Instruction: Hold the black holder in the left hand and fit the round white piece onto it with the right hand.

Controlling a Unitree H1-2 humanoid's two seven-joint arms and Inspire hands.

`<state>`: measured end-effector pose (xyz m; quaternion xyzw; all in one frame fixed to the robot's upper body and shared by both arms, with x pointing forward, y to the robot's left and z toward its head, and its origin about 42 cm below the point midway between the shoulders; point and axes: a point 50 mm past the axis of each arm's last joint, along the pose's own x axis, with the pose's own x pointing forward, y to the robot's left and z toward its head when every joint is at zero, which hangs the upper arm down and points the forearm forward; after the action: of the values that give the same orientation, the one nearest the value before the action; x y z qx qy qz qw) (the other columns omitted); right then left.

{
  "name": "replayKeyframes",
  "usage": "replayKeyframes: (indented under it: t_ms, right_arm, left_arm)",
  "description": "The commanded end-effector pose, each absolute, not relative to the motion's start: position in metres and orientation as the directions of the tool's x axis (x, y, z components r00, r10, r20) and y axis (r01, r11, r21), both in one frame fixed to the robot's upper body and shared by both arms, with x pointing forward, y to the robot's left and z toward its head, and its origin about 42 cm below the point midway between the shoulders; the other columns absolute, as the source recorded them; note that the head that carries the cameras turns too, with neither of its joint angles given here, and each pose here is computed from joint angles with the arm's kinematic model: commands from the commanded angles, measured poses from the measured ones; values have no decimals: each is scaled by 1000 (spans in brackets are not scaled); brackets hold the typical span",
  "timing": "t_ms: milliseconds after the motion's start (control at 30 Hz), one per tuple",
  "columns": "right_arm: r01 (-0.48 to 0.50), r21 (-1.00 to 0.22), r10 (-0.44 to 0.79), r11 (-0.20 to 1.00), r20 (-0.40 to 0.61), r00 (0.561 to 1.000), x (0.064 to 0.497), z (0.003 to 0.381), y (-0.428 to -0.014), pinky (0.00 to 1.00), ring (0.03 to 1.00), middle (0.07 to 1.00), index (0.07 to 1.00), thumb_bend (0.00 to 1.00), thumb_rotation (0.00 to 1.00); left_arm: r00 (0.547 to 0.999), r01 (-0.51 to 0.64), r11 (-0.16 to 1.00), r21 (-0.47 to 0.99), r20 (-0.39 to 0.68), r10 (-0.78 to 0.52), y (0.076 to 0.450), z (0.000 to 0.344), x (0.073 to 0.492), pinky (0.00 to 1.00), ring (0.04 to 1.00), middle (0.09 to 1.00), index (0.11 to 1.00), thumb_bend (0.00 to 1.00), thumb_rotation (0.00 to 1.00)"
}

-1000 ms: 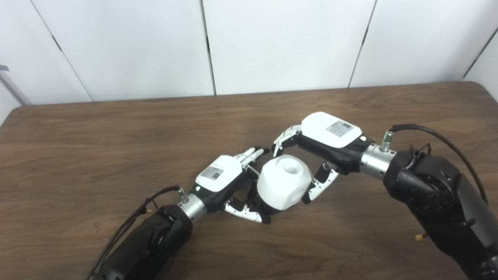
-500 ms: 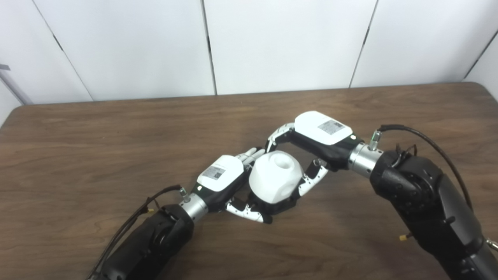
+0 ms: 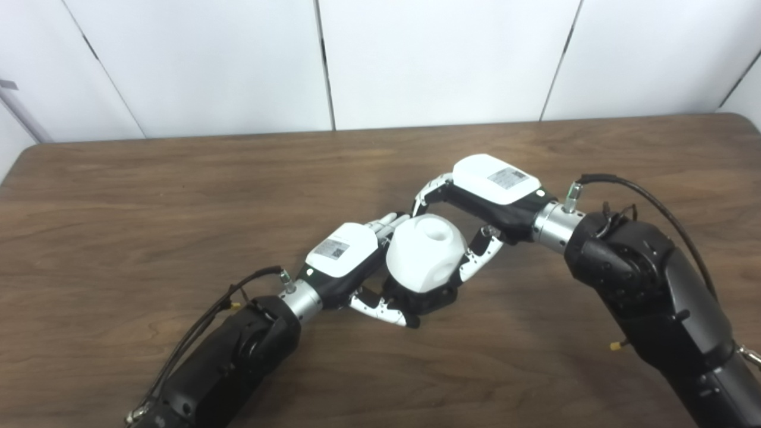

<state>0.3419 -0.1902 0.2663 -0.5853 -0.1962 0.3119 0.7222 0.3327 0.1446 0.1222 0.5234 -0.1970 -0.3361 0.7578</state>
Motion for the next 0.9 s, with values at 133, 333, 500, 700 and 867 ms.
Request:
replayKeyframes:
  t_ms: [133,333,500,700,867]
  right_arm:
    - [-140,-988,720,64,-51,692,348,292,-198,695,774,722,480,526,138]
    - [-150,-988,731,38,-74,678,345,289,-200,720,765,723,480,526,137]
    - [-160,-986,741,36,-81,666,345,284,-198,734,764,721,480,526,137]
    - [-176,-983,743,58,-75,666,345,279,-195,737,769,725,481,526,137]
    - [-195,-977,736,89,-68,674,344,273,-188,747,775,727,481,526,136]
  left_arm:
    - [652,427,53,902,-267,-710,151,83,309,906,1000,995,492,523,69]
    - [656,433,62,899,-267,-706,152,83,309,926,1000,995,491,523,67]
    - [653,436,58,898,-271,-708,151,85,308,935,1000,998,492,523,68]
    - [653,439,62,896,-271,-708,150,85,307,939,1000,998,492,523,68]
    - [653,441,61,896,-273,-706,150,86,307,931,1000,998,492,523,69]
